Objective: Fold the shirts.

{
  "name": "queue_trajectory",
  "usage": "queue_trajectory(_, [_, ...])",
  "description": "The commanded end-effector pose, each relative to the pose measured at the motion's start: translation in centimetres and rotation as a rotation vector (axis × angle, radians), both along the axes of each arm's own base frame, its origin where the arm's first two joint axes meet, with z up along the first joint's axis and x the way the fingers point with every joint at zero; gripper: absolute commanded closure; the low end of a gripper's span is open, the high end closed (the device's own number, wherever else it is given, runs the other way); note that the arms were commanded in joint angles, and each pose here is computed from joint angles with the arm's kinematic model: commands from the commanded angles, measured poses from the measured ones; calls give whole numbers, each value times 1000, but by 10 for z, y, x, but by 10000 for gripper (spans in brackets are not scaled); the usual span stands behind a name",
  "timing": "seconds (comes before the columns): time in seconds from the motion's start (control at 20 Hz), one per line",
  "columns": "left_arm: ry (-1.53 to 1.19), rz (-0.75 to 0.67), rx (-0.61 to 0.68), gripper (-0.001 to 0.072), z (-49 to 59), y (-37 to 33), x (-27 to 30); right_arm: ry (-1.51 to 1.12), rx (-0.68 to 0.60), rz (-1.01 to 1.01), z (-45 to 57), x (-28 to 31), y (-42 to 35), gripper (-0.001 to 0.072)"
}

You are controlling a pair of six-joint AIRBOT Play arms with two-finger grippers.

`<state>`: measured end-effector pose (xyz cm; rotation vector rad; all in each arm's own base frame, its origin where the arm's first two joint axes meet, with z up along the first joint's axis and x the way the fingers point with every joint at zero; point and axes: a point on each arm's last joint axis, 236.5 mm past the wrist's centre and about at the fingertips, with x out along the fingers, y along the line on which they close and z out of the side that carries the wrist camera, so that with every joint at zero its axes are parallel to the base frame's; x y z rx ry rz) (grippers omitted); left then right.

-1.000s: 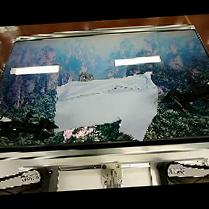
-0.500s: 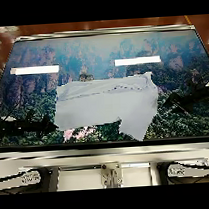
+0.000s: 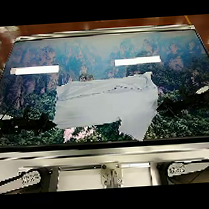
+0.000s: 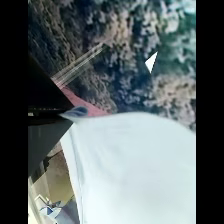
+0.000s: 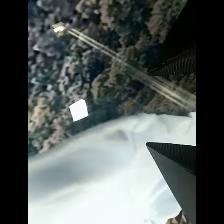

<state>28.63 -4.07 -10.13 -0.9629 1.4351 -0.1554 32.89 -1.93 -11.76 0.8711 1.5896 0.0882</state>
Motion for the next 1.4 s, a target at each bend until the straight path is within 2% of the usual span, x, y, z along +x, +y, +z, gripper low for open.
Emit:
queue_trajectory(0.0, [-29, -11, 2, 671, 11, 0, 4, 12, 50, 1, -14, 4, 16, 198])
queue_trajectory(0.1, [-38, -10, 7, 671, 13, 2, 8, 6, 33, 33, -22, 7, 26, 224])
queue_trajectory(0.15, [-46, -10, 10, 671, 15, 3, 10, -9, 23, 38, -22, 12, 31, 342])
queue_trajectory(0.2, [-57, -10, 15, 672, 18, 5, 14, -21, 30, 37, -20, 16, 35, 613])
queue_trajectory(0.25, [-81, -11, 26, 672, 24, 7, 21, -38, 50, 43, -12, 20, 38, 656])
queue_trajectory(0.35, [-203, -16, 85, 673, 59, 20, 47, -146, 74, 123, 27, 34, 41, 656])
queue_trajectory(0.45, [-430, -32, 185, 674, 141, 35, 84, -391, -7, 238, 102, 65, 32, 656])
queue_trajectory(0.6, [-927, -35, 417, 673, 350, 46, 108, -900, -295, 338, 299, 94, 19, 656])
queue_trajectory(0.7, [-1310, -4, 598, 672, 512, 32, 68, -1241, -559, 315, 449, 62, 19, 656])
queue_trajectory(0.75, [-1482, -1, 684, 672, 577, 18, 33, -1401, -693, 237, 519, 33, 18, 656])
queue_trajectory(0.9, [-1775, 23, 821, 672, 680, -24, -68, -1702, -910, 2, 642, -73, 26, 656])
queue_trajectory(1.0, [-1810, 108, 865, 672, 699, -27, -108, -1784, -1033, -46, 668, -132, 33, 656])
queue_trajectory(1.1, [-1764, 161, 974, 672, 694, -16, -131, -1801, -1118, -73, 675, -169, 34, 656])
queue_trajectory(1.2, [-1648, 106, 1020, 672, 665, -15, -139, -1772, -1132, -96, 668, -189, 34, 656])
queue_trajectory(1.35, [-1476, 0, 1001, 672, 618, -13, -129, -1653, -1100, -57, 639, -183, 31, 656])
